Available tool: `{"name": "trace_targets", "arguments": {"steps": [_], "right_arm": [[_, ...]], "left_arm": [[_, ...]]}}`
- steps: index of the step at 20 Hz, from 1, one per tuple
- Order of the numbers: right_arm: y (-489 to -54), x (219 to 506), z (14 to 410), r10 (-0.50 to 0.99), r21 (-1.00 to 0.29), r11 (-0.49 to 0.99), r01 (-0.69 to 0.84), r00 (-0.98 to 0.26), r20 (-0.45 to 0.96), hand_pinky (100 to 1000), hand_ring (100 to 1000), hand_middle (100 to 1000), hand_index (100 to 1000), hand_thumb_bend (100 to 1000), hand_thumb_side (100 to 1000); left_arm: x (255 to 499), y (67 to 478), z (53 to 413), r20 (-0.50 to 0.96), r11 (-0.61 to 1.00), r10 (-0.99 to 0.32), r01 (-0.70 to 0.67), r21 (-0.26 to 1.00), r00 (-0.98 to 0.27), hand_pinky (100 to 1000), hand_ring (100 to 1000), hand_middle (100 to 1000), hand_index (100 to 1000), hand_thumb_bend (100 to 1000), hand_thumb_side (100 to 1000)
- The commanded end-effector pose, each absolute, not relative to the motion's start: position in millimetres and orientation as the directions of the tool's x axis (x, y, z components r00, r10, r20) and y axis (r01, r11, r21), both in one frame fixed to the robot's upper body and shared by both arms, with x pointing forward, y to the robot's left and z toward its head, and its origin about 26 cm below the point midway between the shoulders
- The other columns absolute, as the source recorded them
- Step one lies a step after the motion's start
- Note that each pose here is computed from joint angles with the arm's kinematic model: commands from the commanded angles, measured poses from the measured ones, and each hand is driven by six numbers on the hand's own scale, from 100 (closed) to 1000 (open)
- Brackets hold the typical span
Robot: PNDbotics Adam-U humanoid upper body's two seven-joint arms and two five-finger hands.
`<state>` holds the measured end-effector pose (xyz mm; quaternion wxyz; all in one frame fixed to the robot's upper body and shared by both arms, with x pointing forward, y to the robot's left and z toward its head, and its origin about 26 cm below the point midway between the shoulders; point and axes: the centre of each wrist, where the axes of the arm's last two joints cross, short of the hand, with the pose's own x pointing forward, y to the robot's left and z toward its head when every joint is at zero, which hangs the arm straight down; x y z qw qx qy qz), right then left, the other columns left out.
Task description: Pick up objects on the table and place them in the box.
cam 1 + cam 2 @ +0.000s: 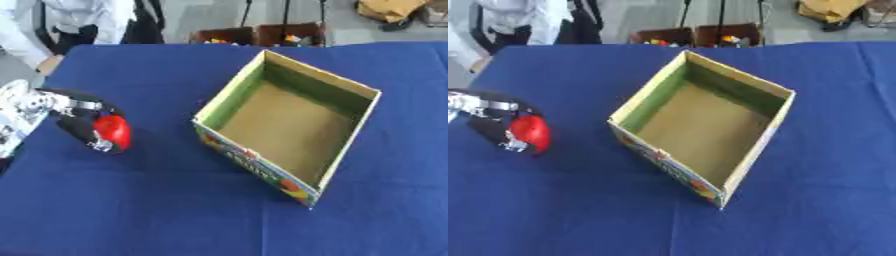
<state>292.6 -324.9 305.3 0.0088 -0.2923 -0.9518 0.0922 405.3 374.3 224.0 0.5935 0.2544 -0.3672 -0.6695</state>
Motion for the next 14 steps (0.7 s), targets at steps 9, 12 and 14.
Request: {"name": "trace_targets", "arguments": {"steps": [9,12,14], "right_arm": [[-326.0,288.9,312.0,0.559,-0.171,0.811,0.560,-0.827,-0.058,746,747,738,810,100,1000],[-325.9,288.9,312.5,0.558,-0.168,0.812,0.559,-0.828,-0.060,746,747,736,807,100,1000],[-325.9,288.9,312.9,0.558,-0.166,0.812,0.559,-0.828,-0.061,746,747,736,805,100,1000]], "left_arm": [[405.0,382.2,237.4,0.068,-0.020,-0.989,0.584,0.812,-0.128,359,668,881,1000,355,480],[404.8,381.7,236.6,0.069,-0.020,-0.989,0.584,0.812,-0.130,331,624,873,999,296,460],[405.1,382.2,235.5,0.076,-0.012,-0.989,0.587,0.809,-0.125,331,627,876,996,246,447]]}}
